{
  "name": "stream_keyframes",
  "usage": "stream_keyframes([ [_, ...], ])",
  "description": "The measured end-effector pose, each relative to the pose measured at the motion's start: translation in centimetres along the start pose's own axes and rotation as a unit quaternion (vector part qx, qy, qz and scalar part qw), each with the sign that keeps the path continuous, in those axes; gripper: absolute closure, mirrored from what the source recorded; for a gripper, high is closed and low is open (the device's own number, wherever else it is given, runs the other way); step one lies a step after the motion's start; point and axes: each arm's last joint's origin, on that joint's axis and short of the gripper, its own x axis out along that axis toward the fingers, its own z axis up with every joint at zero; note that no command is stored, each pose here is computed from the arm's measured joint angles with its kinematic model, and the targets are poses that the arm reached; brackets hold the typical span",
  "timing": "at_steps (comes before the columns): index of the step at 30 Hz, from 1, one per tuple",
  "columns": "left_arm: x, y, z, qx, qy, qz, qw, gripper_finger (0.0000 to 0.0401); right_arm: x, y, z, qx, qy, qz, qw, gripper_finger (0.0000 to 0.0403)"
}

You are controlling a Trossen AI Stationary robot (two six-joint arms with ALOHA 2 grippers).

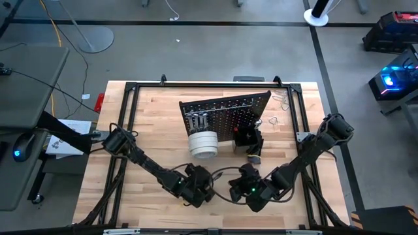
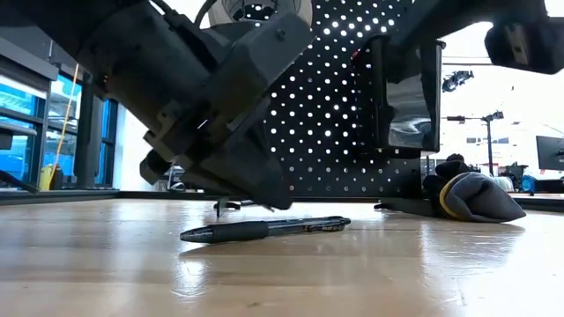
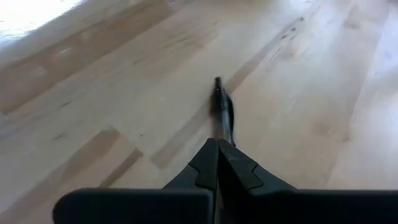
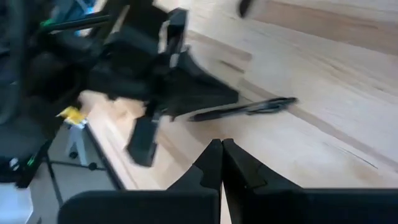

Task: Hang tools onto peg board
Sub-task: Hang the black ballpoint pen onto the pegboard

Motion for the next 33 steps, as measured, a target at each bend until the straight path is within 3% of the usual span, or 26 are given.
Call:
stream_keyframes([
  [8,0.4,0.0,0.6,-0.006,-0.021,0.001,1.000,0.0401,0.0,-0.4,0.0,0.034,0.000,-0.017,0.999,0.0403],
  [18,2.3,-1.4,0.2,0.004,-0.011,-0.104,0.995,0.0401,0.1,-0.6,-0.4,0.038,0.030,-0.027,0.998,0.0403],
  [24,0.9,-2.3,0.7,0.016,0.000,-0.146,0.989,0.0401,-0.1,-0.6,-0.7,0.035,0.032,-0.025,0.999,0.0403],
  [28,-0.8,-2.6,1.5,0.062,-0.073,-0.105,0.990,0.0401,-0.2,-0.7,-0.8,0.031,0.034,-0.028,0.999,0.0403],
  [33,-0.4,-2.0,1.4,0.143,-0.071,-0.073,0.985,0.0401,-0.2,-0.7,-0.8,0.031,0.034,-0.029,0.999,0.0403],
])
